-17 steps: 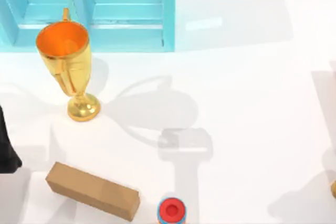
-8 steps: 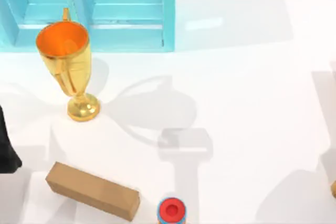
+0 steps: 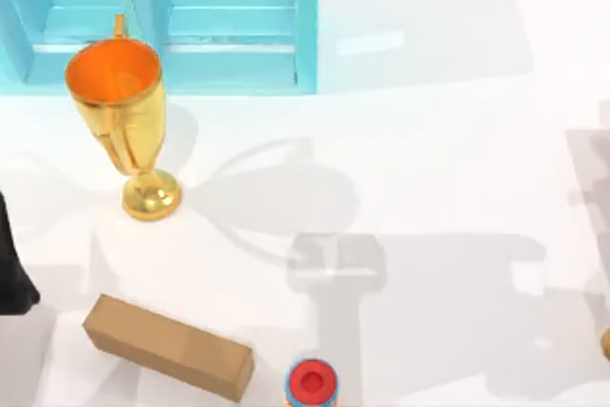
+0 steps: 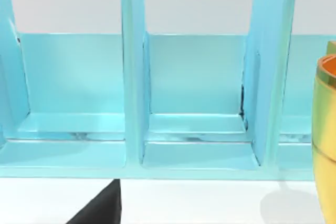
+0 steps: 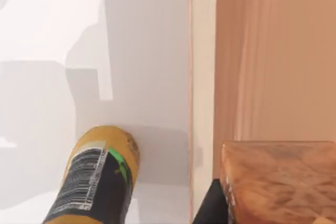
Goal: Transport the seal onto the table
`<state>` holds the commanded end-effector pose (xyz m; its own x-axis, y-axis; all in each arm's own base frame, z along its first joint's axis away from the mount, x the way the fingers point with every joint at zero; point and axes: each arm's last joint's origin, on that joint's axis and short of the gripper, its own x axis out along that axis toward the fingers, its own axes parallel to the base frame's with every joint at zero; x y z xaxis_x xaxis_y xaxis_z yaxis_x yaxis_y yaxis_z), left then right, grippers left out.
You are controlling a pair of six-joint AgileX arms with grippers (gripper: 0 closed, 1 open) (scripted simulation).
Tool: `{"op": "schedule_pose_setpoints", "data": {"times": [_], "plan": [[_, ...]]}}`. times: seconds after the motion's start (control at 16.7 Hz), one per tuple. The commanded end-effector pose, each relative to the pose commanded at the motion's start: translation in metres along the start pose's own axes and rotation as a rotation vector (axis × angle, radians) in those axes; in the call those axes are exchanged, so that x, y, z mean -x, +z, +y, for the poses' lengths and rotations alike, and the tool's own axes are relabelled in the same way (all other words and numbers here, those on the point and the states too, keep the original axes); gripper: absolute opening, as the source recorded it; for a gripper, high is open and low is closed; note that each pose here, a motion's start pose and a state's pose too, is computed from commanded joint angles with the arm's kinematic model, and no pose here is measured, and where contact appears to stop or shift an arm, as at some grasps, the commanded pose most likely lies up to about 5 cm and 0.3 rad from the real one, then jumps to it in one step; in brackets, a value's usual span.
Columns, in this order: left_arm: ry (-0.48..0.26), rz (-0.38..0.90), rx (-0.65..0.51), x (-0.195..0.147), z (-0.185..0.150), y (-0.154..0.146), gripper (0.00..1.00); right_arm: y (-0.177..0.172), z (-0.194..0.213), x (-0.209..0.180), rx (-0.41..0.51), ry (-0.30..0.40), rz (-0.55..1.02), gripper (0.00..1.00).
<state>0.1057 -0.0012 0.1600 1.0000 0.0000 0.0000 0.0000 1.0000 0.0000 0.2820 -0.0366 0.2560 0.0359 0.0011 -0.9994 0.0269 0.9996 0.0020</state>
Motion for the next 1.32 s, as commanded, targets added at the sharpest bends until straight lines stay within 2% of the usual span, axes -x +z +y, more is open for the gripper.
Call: {"op": "schedule_pose_setpoints", "data": {"times": [0.24, 0.66, 0.96, 1.32], "plan": [[0.000, 0.000, 0.000, 0.000, 0.000, 0.000, 1.00, -0.012, 0.035, 0.024, 0.011, 0.000, 0.029, 0.00], [0.000, 0.000, 0.000, 0.000, 0.000, 0.000, 1.00, -0.009, 0.041, 0.025, 0.010, 0.001, 0.036, 0.00], [0.000, 0.000, 0.000, 0.000, 0.000, 0.000, 1.00, 0.035, 0.082, 0.012, 0.011, 0.001, 0.010, 0.00], [0.000, 0.000, 0.000, 0.000, 0.000, 0.000, 1.00, 0.087, 0.181, -0.040, 0.005, 0.001, 0.014, 0.00]]}}
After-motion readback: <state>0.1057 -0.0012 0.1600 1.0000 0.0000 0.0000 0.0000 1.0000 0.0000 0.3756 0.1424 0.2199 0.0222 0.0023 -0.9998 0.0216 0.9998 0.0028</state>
